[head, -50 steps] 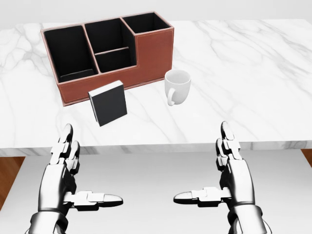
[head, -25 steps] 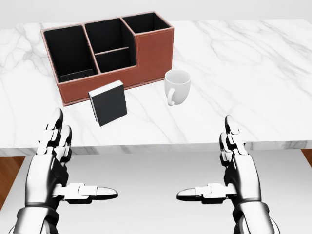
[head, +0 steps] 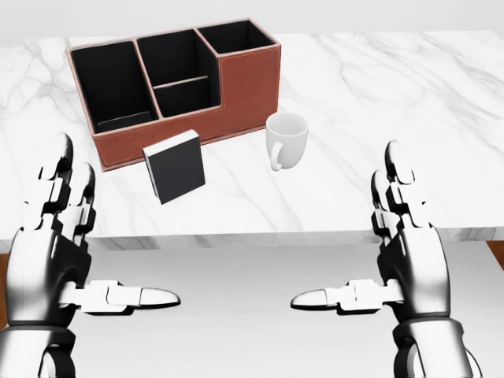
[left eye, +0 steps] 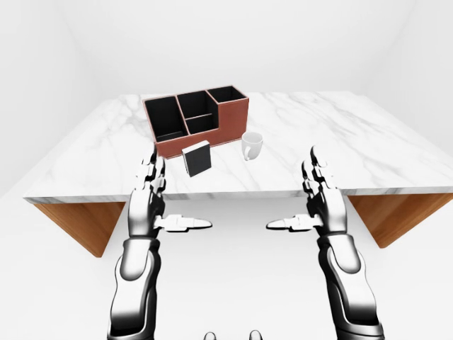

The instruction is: Pick up the book and place it in the front compartment of the caddy.

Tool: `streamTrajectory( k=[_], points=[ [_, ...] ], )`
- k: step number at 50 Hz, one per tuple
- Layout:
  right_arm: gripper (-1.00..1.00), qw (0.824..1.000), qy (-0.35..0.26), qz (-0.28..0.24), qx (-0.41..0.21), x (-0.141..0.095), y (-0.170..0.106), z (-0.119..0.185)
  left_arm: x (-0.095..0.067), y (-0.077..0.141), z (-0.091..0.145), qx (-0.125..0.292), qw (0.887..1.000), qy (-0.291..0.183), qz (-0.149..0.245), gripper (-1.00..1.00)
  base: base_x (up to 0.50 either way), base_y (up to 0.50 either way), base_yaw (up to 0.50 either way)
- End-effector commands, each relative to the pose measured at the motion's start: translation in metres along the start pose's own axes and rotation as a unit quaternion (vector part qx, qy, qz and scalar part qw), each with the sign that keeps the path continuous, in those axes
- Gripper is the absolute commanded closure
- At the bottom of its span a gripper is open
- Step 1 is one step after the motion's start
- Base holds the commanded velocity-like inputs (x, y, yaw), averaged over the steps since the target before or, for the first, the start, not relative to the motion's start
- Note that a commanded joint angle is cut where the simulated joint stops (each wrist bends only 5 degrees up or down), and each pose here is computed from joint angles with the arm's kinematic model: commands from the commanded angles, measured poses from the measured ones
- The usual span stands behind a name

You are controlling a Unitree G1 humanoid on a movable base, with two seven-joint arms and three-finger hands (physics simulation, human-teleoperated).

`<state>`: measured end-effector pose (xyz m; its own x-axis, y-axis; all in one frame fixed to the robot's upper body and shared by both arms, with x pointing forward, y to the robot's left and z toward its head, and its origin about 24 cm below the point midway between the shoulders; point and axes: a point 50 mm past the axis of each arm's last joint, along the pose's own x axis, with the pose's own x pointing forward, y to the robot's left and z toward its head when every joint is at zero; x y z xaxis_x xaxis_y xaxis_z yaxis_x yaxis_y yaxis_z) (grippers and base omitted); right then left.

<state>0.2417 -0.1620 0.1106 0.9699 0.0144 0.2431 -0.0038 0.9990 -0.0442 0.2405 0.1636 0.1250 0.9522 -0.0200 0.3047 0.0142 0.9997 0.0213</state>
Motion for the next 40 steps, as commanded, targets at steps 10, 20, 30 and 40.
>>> streamTrajectory(
  k=[10, 20, 30, 40],
  points=[
    [-1.0, 0.997, -0.076, 0.018, -0.002, -0.006, 0.003, 0.036, -0.001, 0.001, 0.017, 0.003, 0.999, -0.037, -0.004, -1.0, 0.0, 0.09, 0.0],
    [-1.0, 0.996, -0.087, 0.018, 0.002, -0.007, 0.002, 0.041, -0.001, 0.0, 0.019, 0.004, 0.999, -0.041, -0.005, -1.0, 0.0, 0.5, 0.0],
    [-1.0, 0.995, -0.096, 0.017, 0.001, -0.007, 0.002, 0.045, -0.001, 0.001, 0.023, 0.004, 0.999, -0.049, -0.005, -1.0, 0.0, 0.5, 0.0],
    [-1.0, 0.996, -0.093, 0.014, 0.004, -0.007, 0.001, 0.044, -0.001, 0.001, 0.022, 0.004, 0.999, -0.047, -0.005, -1.0, 0.0, 0.5, 0.0]
  ],
)
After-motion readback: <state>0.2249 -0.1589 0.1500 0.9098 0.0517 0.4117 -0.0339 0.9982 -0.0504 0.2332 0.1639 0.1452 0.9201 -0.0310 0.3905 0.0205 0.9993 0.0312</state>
